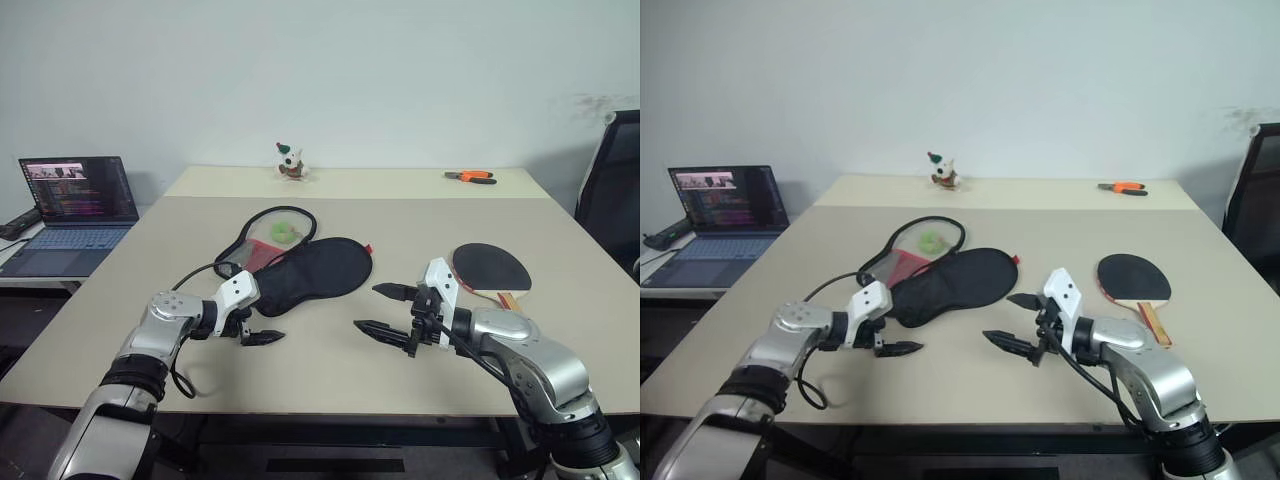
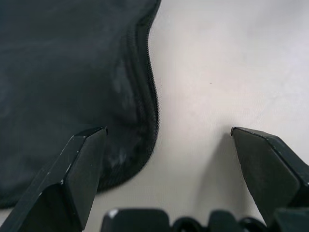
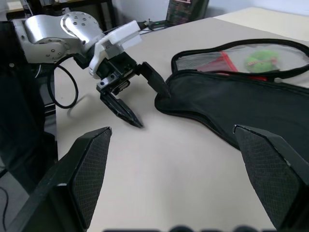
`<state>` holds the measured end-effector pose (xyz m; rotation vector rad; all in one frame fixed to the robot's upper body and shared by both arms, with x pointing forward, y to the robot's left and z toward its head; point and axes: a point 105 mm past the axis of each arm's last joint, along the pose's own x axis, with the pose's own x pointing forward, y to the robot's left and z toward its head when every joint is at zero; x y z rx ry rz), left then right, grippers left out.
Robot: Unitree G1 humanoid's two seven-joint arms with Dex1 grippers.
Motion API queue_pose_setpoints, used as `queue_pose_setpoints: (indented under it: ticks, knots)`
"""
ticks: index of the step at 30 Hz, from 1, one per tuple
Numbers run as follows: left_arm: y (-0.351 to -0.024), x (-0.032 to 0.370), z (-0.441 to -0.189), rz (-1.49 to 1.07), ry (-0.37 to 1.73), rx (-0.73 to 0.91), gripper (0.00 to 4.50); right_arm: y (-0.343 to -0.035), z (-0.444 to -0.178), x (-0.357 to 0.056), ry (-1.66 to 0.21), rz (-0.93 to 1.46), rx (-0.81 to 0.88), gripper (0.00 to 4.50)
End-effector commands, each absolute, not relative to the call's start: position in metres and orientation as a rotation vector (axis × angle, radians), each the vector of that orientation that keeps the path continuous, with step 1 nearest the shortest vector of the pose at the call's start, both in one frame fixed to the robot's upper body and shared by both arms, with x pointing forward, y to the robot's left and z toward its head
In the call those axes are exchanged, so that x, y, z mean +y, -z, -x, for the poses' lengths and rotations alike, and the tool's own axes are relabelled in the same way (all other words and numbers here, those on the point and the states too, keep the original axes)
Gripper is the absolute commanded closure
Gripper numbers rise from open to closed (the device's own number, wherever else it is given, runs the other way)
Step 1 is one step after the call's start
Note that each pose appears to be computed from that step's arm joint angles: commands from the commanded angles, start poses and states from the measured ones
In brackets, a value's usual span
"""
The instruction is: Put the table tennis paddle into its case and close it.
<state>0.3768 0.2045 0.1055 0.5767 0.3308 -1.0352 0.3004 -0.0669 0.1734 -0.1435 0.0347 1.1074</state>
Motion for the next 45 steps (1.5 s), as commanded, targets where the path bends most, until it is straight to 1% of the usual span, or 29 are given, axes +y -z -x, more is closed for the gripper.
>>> queue_pose_setpoints:
  ticks: [1,4,7,13,16,17,18,19,22,28,30,33,36,39,43,45]
  knots:
    - [-0.105,0.209,-0.378,-0.616,1.045,0.346,0.00,-0.185,-0.297,-0.066,-1.110,0.158,-0.021,0.06]
    - [-0.098,0.215,-0.375,-0.604,1.044,0.375,0.00,-0.185,-0.298,-0.067,-1.097,0.156,-0.024,0.06]
    - [-0.093,0.220,-0.371,-0.598,1.046,0.394,0.58,-0.186,-0.300,-0.070,-1.081,0.157,-0.027,0.00]
    - [-0.089,0.220,-0.367,-0.549,1.062,0.404,2.66,-0.192,-0.307,-0.075,-1.049,0.174,-0.046,0.00]
    - [-0.092,0.217,-0.370,-0.506,1.046,0.382,3.72,-0.195,-0.309,-0.078,-1.035,0.180,-0.054,0.00]
    - [-0.095,0.215,-0.371,-0.487,1.041,0.370,4.01,-0.196,-0.310,-0.079,-1.031,0.182,-0.056,0.00]
    - [-0.097,0.213,-0.372,-0.475,1.039,0.362,4.41,-0.197,-0.310,-0.080,-1.028,0.183,-0.057,0.00]
    - [-0.099,0.210,-0.373,-0.466,1.037,0.348,4.46,-0.197,-0.311,-0.081,-1.023,0.185,-0.057,0.00]
    - [-0.105,0.181,-0.375,-0.428,1.060,0.292,4.46,-0.198,-0.313,-0.087,-1.005,0.193,-0.054,0.00]
    - [-0.106,0.102,-0.366,-0.314,1.132,0.260,4.46,-0.194,-0.314,-0.100,-0.976,0.209,-0.031,0.00]
    - [-0.106,0.090,-0.365,-0.301,1.130,0.260,4.46,-0.193,-0.314,-0.102,-0.974,0.213,-0.027,0.00]
    - [-0.107,0.062,-0.375,-0.300,1.098,0.253,4.46,-0.191,-0.313,-0.107,-0.964,0.222,-0.012,0.00]
    - [-0.110,0.052,-0.385,-0.300,1.061,0.243,4.46,-0.190,-0.313,-0.110,-0.955,0.224,-0.008,0.00]
    - [-0.115,0.045,-0.385,-0.272,1.075,0.226,3.85,-0.189,-0.312,-0.110,-0.952,0.222,-0.005,0.00]
    - [-0.120,0.043,-0.378,-0.261,1.097,0.201,2.44,-0.187,-0.312,-0.110,-0.951,0.219,0.002,0.00]
    - [-0.124,0.051,-0.368,-0.223,1.129,0.194,1.70,-0.187,-0.312,-0.109,-0.946,0.200,0.009,0.00]
